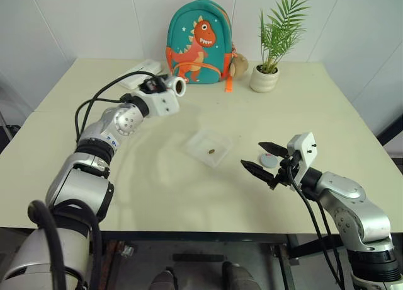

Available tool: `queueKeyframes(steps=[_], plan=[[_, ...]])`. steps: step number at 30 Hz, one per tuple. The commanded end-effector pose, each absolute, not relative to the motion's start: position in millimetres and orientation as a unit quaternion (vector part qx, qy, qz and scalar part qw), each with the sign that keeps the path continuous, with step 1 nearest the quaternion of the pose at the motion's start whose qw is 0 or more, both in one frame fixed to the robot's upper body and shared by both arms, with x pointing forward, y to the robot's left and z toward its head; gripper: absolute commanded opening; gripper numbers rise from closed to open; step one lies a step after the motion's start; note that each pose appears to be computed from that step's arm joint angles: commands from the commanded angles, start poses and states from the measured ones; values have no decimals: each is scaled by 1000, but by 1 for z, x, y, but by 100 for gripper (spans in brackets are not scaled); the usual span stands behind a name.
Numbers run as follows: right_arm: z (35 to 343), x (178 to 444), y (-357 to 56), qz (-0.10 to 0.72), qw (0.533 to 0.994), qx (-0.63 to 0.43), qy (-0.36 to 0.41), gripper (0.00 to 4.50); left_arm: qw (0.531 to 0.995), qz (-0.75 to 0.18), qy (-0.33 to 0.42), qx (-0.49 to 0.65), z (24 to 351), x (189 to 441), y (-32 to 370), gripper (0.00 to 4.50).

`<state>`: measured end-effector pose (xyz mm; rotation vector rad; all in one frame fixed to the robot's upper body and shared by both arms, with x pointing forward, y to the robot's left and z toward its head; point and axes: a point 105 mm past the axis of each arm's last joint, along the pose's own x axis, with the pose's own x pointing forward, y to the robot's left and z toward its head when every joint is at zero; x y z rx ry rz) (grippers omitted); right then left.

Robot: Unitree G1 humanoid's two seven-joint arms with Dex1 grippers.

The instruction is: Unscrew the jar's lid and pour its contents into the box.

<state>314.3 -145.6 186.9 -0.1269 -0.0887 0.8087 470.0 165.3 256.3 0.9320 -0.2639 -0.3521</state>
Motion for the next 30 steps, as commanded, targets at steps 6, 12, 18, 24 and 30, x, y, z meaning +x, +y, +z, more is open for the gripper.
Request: queueKeyframes(steps=[6,12,18,24,30], plan=[[203,308,-138,434,891,-89,-95,449,999,-31,-32,27,251,467,270,194],[222,307,-127,454,873,-92,-155,449,998,14,-52,-35,225,447,309,194],[227,293,-105,507,836,-107,-182,449,999,7,-17,26,195,436,309,194],[229,295,-100,521,829,-101,-177,450,1000,12,-22,6,181,425,314,267],[227,298,-98,526,827,-106,-168,450,1000,14,-13,0,176,417,321,448]])
